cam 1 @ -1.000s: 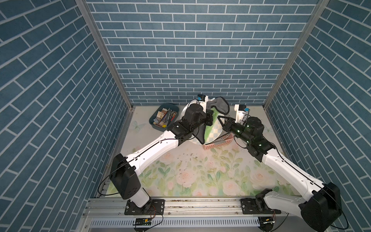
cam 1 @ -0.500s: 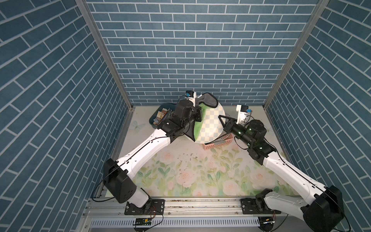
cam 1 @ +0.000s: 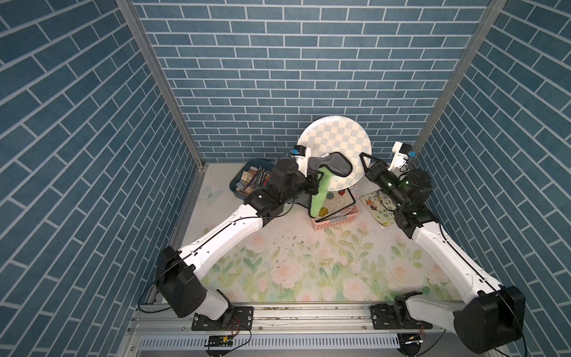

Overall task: Wipe the wet plate dry
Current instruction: Wipe the plate with towel.

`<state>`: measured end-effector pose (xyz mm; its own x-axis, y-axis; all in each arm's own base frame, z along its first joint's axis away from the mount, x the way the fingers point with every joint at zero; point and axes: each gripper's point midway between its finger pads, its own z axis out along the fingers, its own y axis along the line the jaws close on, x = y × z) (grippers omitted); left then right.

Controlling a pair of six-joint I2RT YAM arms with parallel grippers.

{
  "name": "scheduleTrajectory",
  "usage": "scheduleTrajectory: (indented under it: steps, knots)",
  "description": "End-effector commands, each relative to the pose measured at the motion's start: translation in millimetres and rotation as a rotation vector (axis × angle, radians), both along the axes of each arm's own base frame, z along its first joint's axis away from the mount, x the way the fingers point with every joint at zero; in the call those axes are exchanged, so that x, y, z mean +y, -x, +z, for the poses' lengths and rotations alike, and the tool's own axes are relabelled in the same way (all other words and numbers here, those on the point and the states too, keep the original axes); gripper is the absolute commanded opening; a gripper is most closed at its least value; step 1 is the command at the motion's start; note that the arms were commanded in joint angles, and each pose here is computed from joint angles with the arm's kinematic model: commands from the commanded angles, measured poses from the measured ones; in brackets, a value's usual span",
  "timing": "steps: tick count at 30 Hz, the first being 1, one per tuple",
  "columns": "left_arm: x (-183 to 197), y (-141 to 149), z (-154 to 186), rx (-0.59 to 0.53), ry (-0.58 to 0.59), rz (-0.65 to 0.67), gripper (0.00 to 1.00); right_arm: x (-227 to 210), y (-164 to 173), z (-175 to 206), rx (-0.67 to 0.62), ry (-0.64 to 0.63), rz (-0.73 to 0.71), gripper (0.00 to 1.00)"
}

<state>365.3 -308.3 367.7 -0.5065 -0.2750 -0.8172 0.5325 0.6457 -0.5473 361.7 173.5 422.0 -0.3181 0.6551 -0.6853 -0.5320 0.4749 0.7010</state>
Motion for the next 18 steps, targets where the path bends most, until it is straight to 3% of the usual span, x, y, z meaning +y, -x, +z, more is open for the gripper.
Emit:
scheduleTrajectory:
  steps: [1,4,8,15,18]
  knots:
    - [37.8,3.7,65.2,0.002,0.340,-0.096,0.00,-6.0,58.4,69.7,-0.188,-0.172,0.117,0.00]
    - [44.5,14.1,107.9,-0.061,0.407,-0.152,0.00,-5.7,73.1,74.8,-0.220,-0.225,0.174,0.00]
    - [41.3,36.5,156.2,-0.113,0.581,-0.290,0.00,-3.4,84.4,88.2,-0.262,-0.270,0.237,0.00]
    - [41.7,42.0,179.9,-0.151,0.663,-0.358,0.00,-1.7,95.5,105.2,-0.336,-0.324,0.308,0.00]
    - [63.7,38.2,187.0,-0.190,0.663,-0.313,0.00,-13.7,104.1,111.3,-0.369,-0.344,0.269,0.00]
